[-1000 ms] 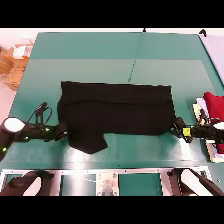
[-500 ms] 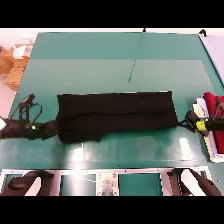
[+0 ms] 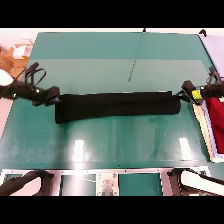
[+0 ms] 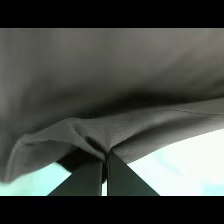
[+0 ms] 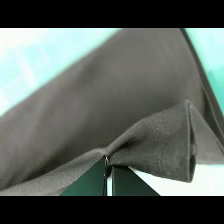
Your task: Fold the shirts.
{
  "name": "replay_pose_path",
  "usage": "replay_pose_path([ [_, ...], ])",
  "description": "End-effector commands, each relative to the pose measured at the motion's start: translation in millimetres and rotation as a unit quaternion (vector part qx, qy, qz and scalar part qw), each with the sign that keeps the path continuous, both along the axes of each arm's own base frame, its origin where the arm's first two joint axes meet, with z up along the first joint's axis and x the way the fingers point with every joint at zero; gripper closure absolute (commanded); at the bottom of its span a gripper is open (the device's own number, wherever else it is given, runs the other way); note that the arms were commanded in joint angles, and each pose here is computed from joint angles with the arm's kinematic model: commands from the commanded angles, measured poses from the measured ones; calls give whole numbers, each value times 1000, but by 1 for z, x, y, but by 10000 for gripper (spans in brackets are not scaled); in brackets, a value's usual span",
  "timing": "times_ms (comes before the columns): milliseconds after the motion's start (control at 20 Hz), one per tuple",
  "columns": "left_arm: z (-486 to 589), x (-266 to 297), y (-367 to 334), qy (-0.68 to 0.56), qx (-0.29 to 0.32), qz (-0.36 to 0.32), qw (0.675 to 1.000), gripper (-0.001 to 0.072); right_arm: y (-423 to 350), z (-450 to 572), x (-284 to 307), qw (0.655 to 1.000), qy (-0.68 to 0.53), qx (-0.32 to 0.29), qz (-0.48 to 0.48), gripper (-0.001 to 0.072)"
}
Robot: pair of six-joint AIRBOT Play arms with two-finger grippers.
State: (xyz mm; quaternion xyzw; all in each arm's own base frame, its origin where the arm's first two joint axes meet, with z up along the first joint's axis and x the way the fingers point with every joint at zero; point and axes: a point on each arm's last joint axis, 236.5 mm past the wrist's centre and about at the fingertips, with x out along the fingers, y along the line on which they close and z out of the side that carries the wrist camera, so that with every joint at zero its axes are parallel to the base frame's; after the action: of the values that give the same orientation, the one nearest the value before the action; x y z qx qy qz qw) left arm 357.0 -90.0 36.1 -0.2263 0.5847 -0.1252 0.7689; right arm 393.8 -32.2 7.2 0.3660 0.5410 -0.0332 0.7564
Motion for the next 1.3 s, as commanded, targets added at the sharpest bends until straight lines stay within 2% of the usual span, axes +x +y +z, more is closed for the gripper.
replay_pose_path([
  [0, -15, 64, -8, -27, -27, -13, 999, 681, 11, -21, 57, 1000, -6, 29, 0, 699],
  [50, -26, 79, -10, -28, -33, -12, 999, 604, 14, -31, 69, 999, -4, 37, -1, 665],
  [100, -38, 89, -8, -20, -34, -2, 999, 320, 15, -45, 79, 999, 2, 44, -3, 448],
  [150, -49, 98, -6, -12, -36, 10, 999, 99, 13, -56, 85, 999, 13, 49, -1, 204],
  [200, -54, 104, -2, -10, -37, 20, 999, 64, 8, -61, 87, 998, 23, 54, 5, 195],
  [300, -44, 114, 15, -20, -37, 32, 999, 63, -11, -55, 82, 997, 36, 65, 18, 195],
  [600, -6, 94, 61, 20, -58, 30, 998, 65, -72, -63, 25, 992, 70, 76, 73, 189],
  [650, -6, 90, 58, 27, -60, 23, 998, 94, -69, -74, 14, 989, 82, 88, 88, 164],
  [700, -6, 87, 54, 32, -63, 16, 997, 285, -64, -85, 9, 986, 90, 97, 100, 164],
  [750, -5, 87, 47, 28, -66, 5, 997, 516, -57, -94, 6, 984, 92, 107, 113, 164],
  [800, -3, 88, 39, 24, -69, -3, 997, 651, -47, -101, 6, 981, 93, 120, 124, 164],
  [1000, 4, 91, 1, 8, -87, -36, 996, 654, -17, -128, 13, 975, 104, 123, 155, 178],
  [1050, 6, 92, -14, -1, -88, -51, 995, 656, -14, -131, 19, 976, 95, 112, 163, 328],
  [1100, 6, 92, -29, -7, -87, -65, 994, 682, -13, -131, 26, 977, 85, 102, 168, 536],
  [1150, 6, 91, -45, -13, -86, -80, 993, 682, -14, -126, 33, 978, 76, 95, 171, 698],
  [1250, 2, 89, -86, -27, -82, -115, 990, 682, -12, -101, 40, 974, 62, 101, 192, 701],
])
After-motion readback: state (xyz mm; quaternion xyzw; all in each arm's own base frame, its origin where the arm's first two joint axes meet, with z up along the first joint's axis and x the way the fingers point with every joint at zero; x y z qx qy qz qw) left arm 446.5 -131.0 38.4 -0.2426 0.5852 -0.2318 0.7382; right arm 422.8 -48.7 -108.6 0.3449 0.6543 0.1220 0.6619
